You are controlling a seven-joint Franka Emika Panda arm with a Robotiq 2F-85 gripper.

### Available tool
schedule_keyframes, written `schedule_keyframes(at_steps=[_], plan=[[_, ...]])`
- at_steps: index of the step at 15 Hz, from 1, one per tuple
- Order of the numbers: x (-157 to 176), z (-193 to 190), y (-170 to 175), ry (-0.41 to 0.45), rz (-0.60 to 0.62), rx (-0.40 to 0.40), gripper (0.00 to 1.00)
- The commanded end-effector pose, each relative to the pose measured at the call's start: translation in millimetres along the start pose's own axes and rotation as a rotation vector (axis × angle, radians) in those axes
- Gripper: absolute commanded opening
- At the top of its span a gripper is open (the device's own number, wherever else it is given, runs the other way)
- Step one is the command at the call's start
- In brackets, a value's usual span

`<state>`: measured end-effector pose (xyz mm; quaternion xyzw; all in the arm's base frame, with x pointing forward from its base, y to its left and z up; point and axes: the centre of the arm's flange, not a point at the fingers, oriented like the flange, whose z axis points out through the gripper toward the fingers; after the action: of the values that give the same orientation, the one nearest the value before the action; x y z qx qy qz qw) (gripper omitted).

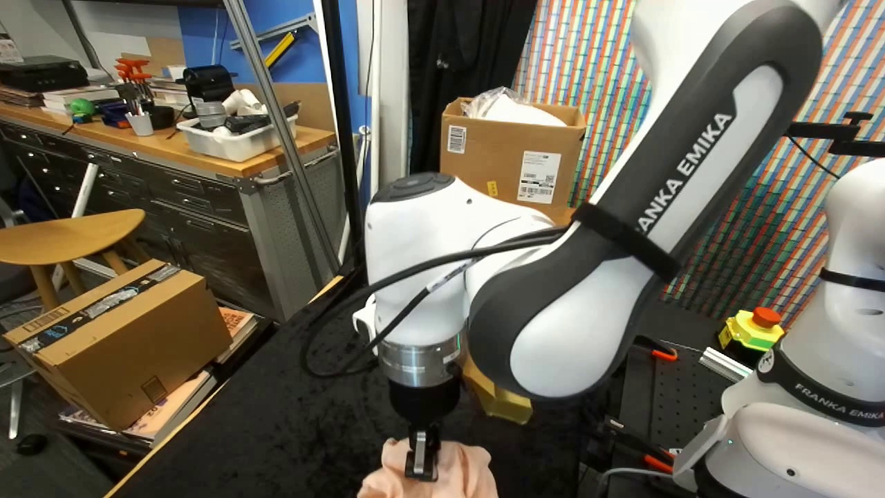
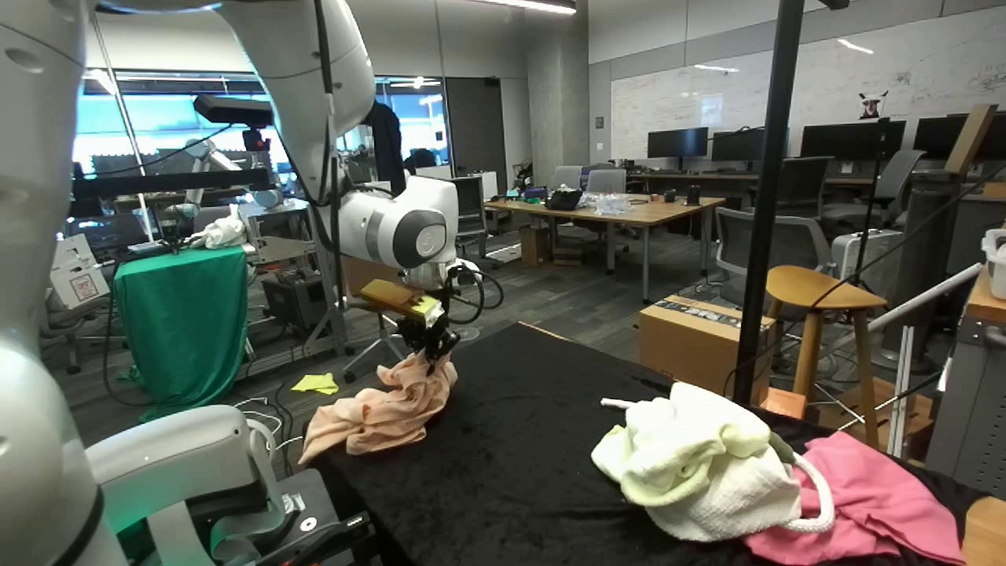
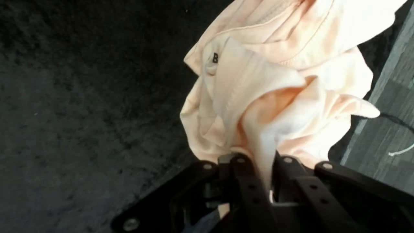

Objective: One by one, move every item on the table to the right back of the table.

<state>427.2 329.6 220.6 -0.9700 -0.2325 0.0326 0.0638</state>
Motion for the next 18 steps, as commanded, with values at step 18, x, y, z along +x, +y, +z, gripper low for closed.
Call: schedule_keyframes(at_steps=[18], plan=[[-29.6,-243.0,248.4,0.607,0.855,-0.114,0.13]])
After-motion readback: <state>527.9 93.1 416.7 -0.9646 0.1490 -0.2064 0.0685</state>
